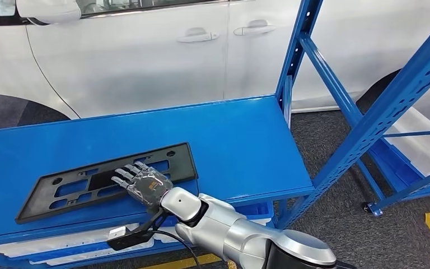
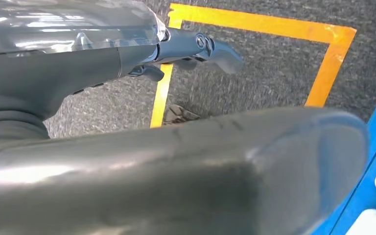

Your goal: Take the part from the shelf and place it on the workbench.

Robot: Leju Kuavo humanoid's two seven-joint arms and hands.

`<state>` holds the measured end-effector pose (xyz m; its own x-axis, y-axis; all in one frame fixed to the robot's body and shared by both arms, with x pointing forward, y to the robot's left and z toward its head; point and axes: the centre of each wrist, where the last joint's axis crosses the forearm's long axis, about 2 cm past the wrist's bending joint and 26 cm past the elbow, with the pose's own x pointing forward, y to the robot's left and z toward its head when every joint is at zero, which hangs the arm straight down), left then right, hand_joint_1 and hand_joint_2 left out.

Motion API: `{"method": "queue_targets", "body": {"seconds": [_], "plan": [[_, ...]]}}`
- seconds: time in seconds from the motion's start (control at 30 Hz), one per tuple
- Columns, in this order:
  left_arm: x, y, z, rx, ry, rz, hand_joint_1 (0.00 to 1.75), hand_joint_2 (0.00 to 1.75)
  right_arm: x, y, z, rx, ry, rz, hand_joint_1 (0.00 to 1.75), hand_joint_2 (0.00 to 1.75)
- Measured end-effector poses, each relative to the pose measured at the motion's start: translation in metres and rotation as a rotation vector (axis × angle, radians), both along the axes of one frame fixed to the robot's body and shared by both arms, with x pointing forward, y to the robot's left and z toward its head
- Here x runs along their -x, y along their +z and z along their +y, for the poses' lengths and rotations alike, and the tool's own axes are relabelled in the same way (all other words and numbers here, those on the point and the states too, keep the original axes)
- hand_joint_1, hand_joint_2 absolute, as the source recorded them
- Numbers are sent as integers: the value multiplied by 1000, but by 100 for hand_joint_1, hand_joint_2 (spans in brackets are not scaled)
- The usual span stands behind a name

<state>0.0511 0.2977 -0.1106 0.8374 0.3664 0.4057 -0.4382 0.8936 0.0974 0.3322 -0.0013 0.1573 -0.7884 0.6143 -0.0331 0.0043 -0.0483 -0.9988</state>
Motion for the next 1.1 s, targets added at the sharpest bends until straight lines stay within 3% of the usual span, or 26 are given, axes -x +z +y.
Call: {"method": "queue_targets", "body": {"seconds": [1.1], "plan": [[-6,1,1,-3,-48,-30,0,0,-12,6,-5,83,-130,-139,0,175]]}}
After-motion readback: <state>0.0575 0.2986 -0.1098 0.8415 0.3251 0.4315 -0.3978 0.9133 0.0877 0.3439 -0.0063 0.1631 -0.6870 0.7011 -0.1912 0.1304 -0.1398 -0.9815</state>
